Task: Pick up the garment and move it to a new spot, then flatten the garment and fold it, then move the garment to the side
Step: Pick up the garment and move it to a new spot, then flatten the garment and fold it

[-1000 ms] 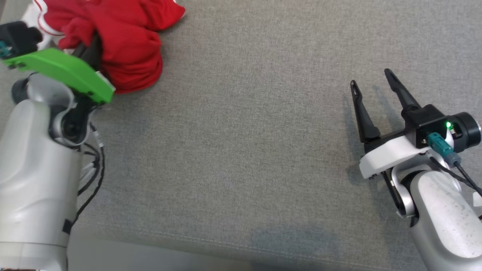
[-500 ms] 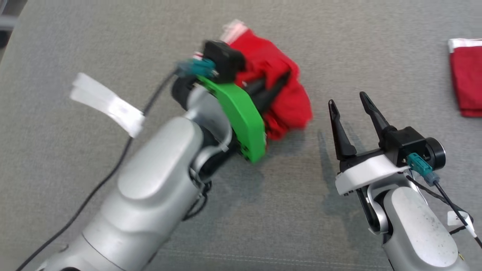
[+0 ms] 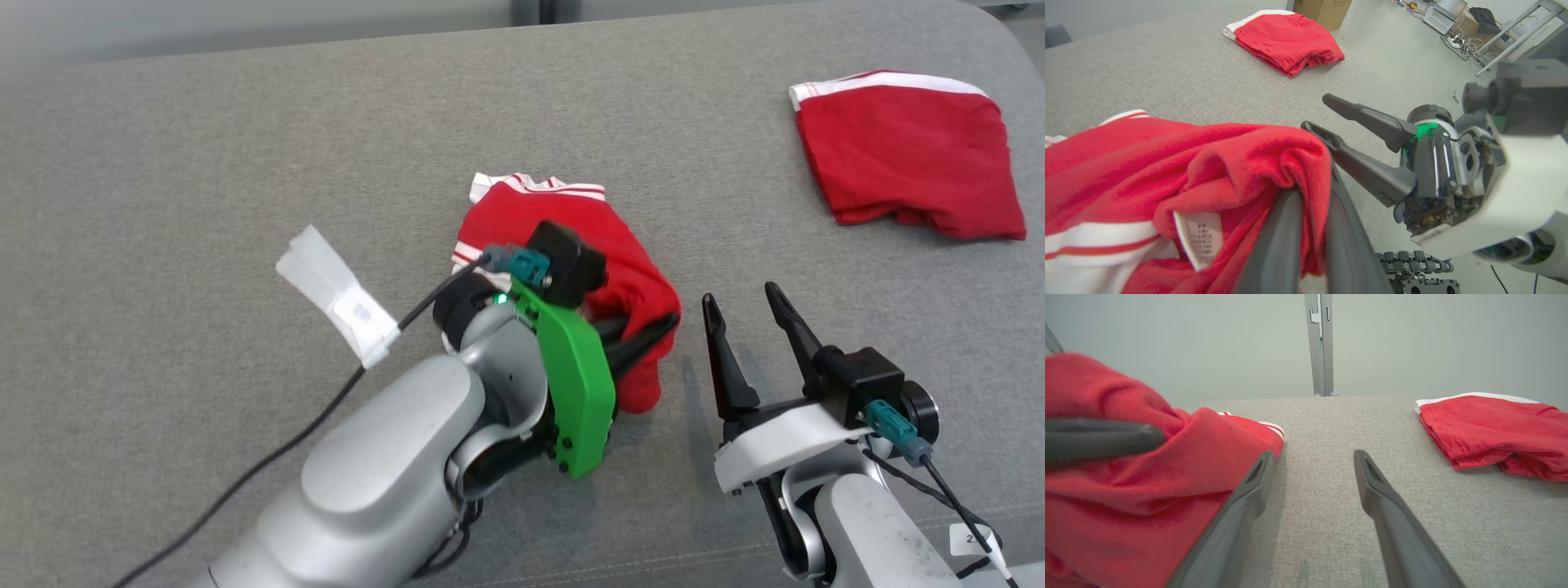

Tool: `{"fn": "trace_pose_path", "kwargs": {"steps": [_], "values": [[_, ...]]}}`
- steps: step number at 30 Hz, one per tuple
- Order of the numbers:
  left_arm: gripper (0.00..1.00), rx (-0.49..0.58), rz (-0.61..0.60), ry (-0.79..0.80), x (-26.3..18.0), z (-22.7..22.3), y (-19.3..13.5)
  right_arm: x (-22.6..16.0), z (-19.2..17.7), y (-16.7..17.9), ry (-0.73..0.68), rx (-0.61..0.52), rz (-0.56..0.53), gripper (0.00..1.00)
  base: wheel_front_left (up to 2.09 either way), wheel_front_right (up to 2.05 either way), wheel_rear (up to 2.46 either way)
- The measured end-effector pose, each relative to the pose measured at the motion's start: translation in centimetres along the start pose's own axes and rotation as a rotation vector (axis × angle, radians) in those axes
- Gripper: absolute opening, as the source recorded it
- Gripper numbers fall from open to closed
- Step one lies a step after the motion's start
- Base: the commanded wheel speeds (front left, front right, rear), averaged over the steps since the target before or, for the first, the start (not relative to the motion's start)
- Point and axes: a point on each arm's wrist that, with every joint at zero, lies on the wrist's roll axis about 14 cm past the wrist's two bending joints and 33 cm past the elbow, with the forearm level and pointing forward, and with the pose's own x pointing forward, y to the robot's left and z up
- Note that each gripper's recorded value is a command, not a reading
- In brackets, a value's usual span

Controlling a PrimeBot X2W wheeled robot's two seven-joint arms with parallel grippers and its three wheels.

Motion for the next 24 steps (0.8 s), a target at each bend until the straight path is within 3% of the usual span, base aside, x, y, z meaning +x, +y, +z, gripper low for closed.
{"fn": "trace_pose_path", "kwargs": {"steps": [9, 10, 11, 12, 18, 24], "values": [[0.0, -0.287, -0.04, 0.246, -0.6, -12.6, -3.4, -2.2, 0.4, -4.5, -0.007, -0.045, -0.128, 1.0, 0.0, 0.0, 0.0], [0.19, -0.306, -0.027, 0.254, -0.9, -13.4, -3.4, -2.1, 0.5, -4.6, -0.01, -0.061, -0.123, 1.0, 0.0, 0.0, 0.0], [0.49, -0.328, -0.005, 0.253, -1.2, -14.0, -3.2, -1.9, 0.8, -4.6, -0.018, -0.076, -0.113, 1.0, 0.0, 0.0, 0.0], [1.0, -0.347, 0.018, 0.244, -1.4, -14.3, -2.9, -1.5, 1.2, -4.2, -0.032, -0.094, -0.09, 1.0, 0.0, 0.0, 0.0], [1.0, -0.405, 0.135, 0.1, -2.6, -12.7, -0.1, 2.9, 4.1, 1.6, -0.081, -0.278, 0.2, 1.0, 0.0, 0.0, 0.0], [1.0, -0.437, 0.258, 0.01, -4.5, -11.7, 2.4, 5.5, 3.2, 8.5, 0.022, -0.446, 0.506, 1.0, 0.0, 0.0, 0.0]]}}
